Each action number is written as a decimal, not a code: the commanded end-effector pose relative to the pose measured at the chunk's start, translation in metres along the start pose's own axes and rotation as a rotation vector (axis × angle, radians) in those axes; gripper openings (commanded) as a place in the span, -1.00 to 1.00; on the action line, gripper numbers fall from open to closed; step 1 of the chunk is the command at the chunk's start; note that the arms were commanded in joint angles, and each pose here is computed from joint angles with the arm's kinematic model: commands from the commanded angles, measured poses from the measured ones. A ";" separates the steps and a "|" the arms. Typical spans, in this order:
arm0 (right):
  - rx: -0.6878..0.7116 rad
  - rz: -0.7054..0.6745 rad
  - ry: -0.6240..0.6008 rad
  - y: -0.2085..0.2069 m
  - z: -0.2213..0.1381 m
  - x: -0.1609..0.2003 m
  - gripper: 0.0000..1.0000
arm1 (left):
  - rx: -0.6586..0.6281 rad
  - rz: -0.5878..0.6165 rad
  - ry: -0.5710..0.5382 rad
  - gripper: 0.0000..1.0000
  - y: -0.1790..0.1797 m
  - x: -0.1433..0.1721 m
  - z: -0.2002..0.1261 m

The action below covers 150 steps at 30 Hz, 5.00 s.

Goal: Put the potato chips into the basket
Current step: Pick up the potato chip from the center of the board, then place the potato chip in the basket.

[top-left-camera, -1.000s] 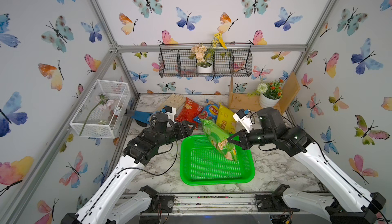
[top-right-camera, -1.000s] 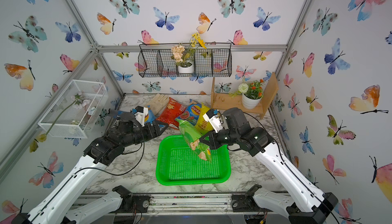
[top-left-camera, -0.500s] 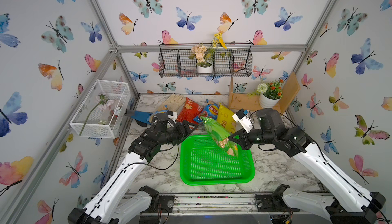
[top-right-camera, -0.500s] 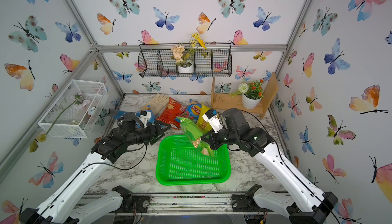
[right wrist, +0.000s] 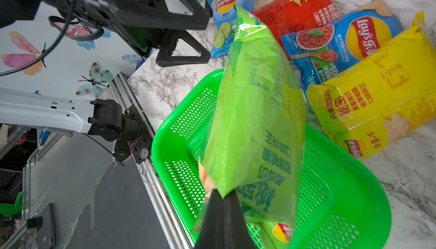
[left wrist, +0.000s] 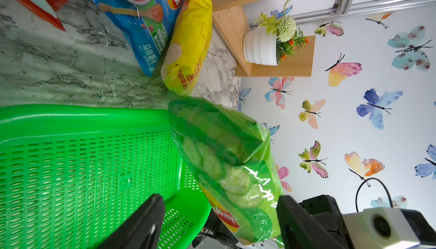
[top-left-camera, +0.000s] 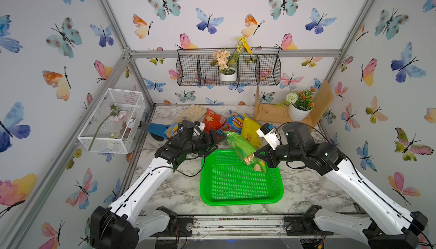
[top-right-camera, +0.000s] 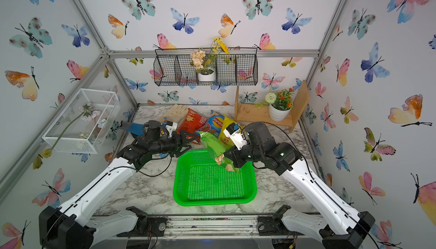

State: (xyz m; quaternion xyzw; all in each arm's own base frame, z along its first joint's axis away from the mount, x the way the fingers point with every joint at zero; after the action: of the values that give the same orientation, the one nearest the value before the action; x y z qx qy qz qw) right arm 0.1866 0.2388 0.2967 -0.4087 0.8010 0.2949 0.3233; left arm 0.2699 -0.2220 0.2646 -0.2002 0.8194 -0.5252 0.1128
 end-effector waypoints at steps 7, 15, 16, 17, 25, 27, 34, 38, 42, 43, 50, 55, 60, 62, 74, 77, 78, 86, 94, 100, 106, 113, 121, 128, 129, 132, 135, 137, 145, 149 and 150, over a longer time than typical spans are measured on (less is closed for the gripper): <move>0.041 -0.073 0.005 -0.003 0.008 0.000 -0.97 | 0.056 -0.011 0.039 0.61 -0.014 -0.005 0.006; 0.053 -0.095 0.012 -0.003 0.010 0.003 -0.97 | 0.057 -0.034 0.034 0.62 -0.008 -0.009 0.009; 0.052 -0.100 0.008 -0.002 0.010 0.002 -0.97 | 0.055 -0.040 0.035 0.61 -0.006 -0.010 0.010; 0.055 -0.105 0.008 -0.001 0.011 0.002 -0.97 | 0.053 -0.046 0.034 0.61 -0.004 -0.011 0.011; 0.080 -0.141 0.018 0.002 0.015 0.005 -0.97 | 0.056 -0.070 0.045 0.48 0.000 -0.018 0.018; 0.083 -0.146 0.013 0.002 0.015 0.004 -0.97 | 0.052 -0.071 0.069 0.41 0.003 -0.016 0.021; 0.087 -0.156 0.004 0.003 0.015 0.005 -0.97 | 0.051 -0.080 0.086 0.01 0.011 -0.015 0.024; 0.093 -0.155 0.019 0.002 0.017 0.009 -0.97 | 0.056 -0.076 0.085 -0.31 0.011 -0.015 0.023; 0.103 -0.156 0.022 0.000 0.018 0.014 -0.97 | 0.061 -0.075 0.089 -0.91 0.011 -0.015 0.021; 0.103 -0.157 0.019 0.000 0.017 0.015 -0.97 | 0.060 -0.075 0.089 -1.00 0.011 -0.015 0.020; 0.110 -0.130 0.016 -0.001 0.017 0.015 -0.69 | 0.073 -0.049 0.079 -1.00 0.004 -0.011 0.009; 0.105 -0.120 -0.041 0.004 0.005 0.004 0.07 | 0.057 0.103 0.046 -1.00 -0.020 -0.001 -0.020; 0.094 -0.100 -0.130 0.009 -0.006 -0.005 0.25 | 0.119 0.247 0.021 -1.00 -0.035 0.023 -0.053; 0.092 -0.079 -0.129 0.008 -0.002 -0.004 0.25 | 0.127 0.284 0.023 -1.00 -0.029 0.033 -0.061; 0.017 0.065 -0.019 0.001 0.057 0.030 0.05 | 0.160 0.491 0.066 -1.00 0.013 0.075 -0.082; -0.008 0.086 0.003 0.001 0.070 0.041 0.01 | 0.151 0.526 0.073 -1.00 0.020 0.081 -0.085; -0.014 0.094 0.013 0.000 0.074 0.045 0.00 | 0.142 0.532 0.074 -1.00 0.024 0.082 -0.085; -0.089 0.144 0.067 0.002 0.105 0.065 -0.11 | 0.091 0.614 -0.040 -1.00 0.026 0.066 -0.087; -0.177 0.183 0.098 0.007 0.129 0.079 -0.30 | 0.027 0.722 -0.078 -1.00 0.034 0.065 -0.088; -0.267 0.173 0.136 0.028 0.142 0.093 -0.49 | 0.014 0.735 -0.075 -1.00 0.044 0.079 -0.088; -0.336 0.152 0.181 0.057 0.154 0.109 -0.62 | -0.092 0.671 -0.082 -1.00 0.064 0.086 -0.073; -0.362 0.151 0.221 0.074 0.171 0.124 -0.67 | -0.173 0.544 -0.100 -0.75 0.087 0.095 -0.068; -0.323 0.128 0.230 0.071 0.183 0.126 -0.71 | -0.172 0.425 -0.239 0.98 0.079 0.086 -0.110; -0.254 0.080 0.222 0.063 0.186 0.127 -0.71 | -0.245 0.373 -0.289 0.97 0.064 0.074 -0.111; -0.249 0.076 0.226 0.062 0.187 0.128 -0.71 | -0.276 0.370 -0.286 0.97 0.064 0.072 -0.107; -0.233 0.059 0.245 0.061 0.191 0.131 -0.72 | -0.427 0.377 -0.306 0.97 0.069 0.059 -0.100; -0.225 0.053 0.251 0.061 0.195 0.132 -0.73 | -0.562 0.383 -0.359 0.97 0.069 0.040 -0.104; -0.225 0.052 0.249 0.061 0.196 0.132 -0.73 | -0.622 0.408 -0.385 0.97 0.063 0.028 -0.108; -0.213 0.045 0.230 0.061 0.194 0.127 -0.74 | -0.705 0.479 -0.239 0.97 0.054 0.001 -0.080; -0.192 0.042 0.224 0.058 0.190 0.126 -0.73 | -0.749 0.488 -0.117 0.99 0.067 0.004 -0.058; -0.188 0.041 0.222 0.058 0.189 0.126 -0.74 | -0.758 0.487 -0.094 0.98 0.071 0.004 -0.053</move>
State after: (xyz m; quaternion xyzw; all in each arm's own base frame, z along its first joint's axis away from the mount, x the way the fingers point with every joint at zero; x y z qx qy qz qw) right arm 0.1283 0.3480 0.0858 -0.4490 0.8110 0.3371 0.1645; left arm 0.2398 -0.1448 0.2371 -0.1042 0.9561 -0.1335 0.2390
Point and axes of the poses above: each gripper's point midway between its finger pads, its own z axis out along the fingers, its own y axis along the line the jaws close on, x = y × z, the point moved 2 cm from there along -z, back along the fingers, and after that the axes turned 9 degrees about -z, right-handed, at the moved point
